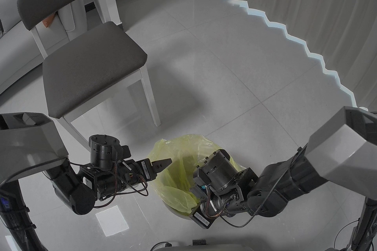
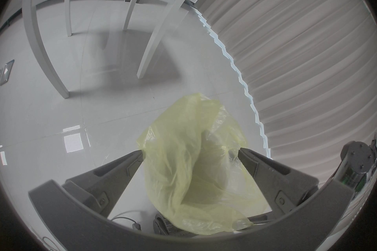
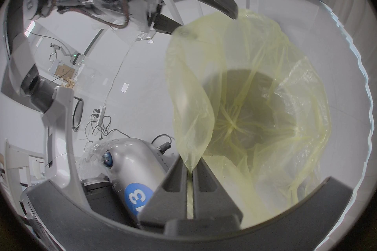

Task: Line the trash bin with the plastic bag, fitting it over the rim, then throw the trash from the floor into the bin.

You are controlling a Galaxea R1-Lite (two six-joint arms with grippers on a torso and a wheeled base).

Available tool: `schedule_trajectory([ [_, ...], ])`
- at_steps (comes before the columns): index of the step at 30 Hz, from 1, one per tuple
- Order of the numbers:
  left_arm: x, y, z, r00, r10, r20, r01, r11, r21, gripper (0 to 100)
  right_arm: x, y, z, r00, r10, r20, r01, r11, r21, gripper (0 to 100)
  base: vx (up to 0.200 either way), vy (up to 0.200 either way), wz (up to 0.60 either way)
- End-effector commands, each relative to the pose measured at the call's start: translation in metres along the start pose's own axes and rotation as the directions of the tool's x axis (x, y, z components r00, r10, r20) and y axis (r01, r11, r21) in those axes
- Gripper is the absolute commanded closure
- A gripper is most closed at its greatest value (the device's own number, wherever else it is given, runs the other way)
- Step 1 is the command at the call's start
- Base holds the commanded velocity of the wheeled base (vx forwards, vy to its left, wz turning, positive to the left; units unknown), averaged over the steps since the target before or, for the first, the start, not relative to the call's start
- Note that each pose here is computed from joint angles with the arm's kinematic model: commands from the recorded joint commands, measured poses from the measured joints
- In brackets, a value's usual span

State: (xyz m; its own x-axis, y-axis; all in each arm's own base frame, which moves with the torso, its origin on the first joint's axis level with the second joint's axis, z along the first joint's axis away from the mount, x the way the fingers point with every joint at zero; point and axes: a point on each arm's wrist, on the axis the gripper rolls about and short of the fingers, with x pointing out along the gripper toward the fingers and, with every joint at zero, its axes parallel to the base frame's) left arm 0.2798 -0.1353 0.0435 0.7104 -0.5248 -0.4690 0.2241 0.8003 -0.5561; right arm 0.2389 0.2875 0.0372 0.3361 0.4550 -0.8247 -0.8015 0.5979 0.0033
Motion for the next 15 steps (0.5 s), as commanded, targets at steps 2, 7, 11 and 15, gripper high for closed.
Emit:
schedule_trajectory([
  [2, -0.016, -0.009, 0.004, 0.999, -0.024, 0.024, 0.024, 1.0, 0.009, 0, -0.033, 0.012, 0.006, 0.998, 0.017, 0.062, -0.015, 1.0, -0.028, 100, 0.0, 0.0, 0.0],
  [7, -0.02, -0.007, 0.0, 1.0, -0.019, 0.015, 0.019, 1.0, 0.008, 0, -0.037, 0.024, -0.002, 0.999, 0.036, 0.038, -0.034, 0.998, -0.052, 100, 0.0, 0.0, 0.0],
  [11, -0.022, -0.005, -0.001, 1.0, -0.01, 0.012, 0.01, 1.0, 0.004, 0, -0.03, 0.031, -0.008, 0.999, 0.048, 0.007, -0.048, 0.997, -0.064, 100, 0.0, 0.0, 0.0],
  [15, -0.023, -0.003, -0.002, 1.0, -0.002, 0.011, 0.002, 1.0, 0.0, 0, -0.014, 0.034, -0.011, 0.998, 0.053, -0.023, -0.055, 0.996, -0.069, 100, 0.0, 0.0, 0.0],
])
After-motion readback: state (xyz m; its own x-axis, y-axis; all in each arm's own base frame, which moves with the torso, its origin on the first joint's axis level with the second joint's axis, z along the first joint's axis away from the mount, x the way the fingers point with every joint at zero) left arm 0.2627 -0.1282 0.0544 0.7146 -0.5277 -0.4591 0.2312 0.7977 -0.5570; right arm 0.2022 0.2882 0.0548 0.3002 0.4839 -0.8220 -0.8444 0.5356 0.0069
